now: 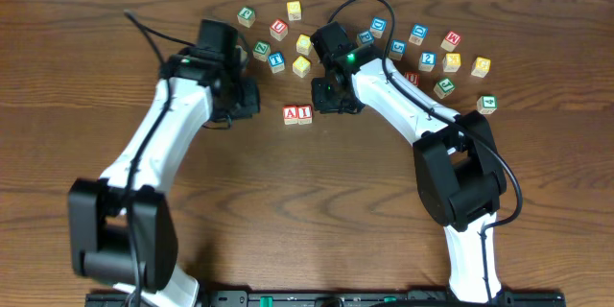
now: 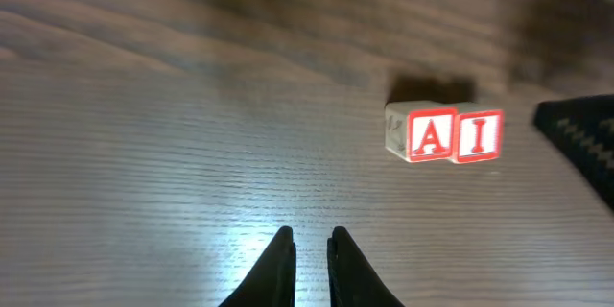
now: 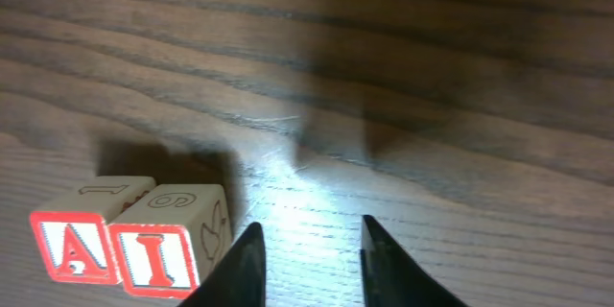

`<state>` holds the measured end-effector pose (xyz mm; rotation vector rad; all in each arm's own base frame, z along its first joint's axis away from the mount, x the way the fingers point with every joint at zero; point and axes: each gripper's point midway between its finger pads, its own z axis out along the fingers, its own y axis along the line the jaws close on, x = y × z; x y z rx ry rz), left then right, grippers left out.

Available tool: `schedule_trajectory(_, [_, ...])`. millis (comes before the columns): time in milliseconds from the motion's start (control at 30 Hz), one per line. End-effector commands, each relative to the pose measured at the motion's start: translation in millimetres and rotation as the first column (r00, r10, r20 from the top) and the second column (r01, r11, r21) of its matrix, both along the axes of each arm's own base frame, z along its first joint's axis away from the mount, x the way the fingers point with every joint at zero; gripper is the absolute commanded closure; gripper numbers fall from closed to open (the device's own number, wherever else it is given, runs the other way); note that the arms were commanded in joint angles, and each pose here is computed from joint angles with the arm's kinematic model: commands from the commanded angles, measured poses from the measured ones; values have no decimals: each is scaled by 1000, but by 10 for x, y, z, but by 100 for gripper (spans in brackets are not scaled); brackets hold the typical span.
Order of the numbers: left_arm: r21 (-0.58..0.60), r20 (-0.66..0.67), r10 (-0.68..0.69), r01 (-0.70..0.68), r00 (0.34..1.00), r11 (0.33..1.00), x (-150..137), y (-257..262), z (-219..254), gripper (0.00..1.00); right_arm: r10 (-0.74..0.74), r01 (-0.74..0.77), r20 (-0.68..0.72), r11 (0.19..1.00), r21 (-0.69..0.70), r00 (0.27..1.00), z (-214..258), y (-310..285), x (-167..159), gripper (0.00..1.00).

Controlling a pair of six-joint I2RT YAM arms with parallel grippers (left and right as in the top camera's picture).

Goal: Spell out AI2
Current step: 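Move the left gripper down to the left side of the red A block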

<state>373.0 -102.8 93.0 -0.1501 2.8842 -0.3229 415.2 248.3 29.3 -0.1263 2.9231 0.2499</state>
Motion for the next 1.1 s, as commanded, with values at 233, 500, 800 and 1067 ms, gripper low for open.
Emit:
schedule_trajectory(233, [7,-93,-37,37,995,999,-73,-169,-385,87,-27,28,27,999,-30,999,-49,-91,64,63])
schedule_trajectory(500, [-34,-137,-51,47,989,998,-75,-262,-590,92,-27,27,27,999,-29,999,-49,-90,65,59])
schedule_trajectory(800, [-54,-112,-86,80,990,995,-41,-415,-605,92,-26,27,29,999,-28,999,-48,-84,68,57])
schedule_trajectory(1067, [-53,-81,-122,118,989,992,-4,-567,-642,92,-26,26,28,999,-28,999,-49,-84,66,57])
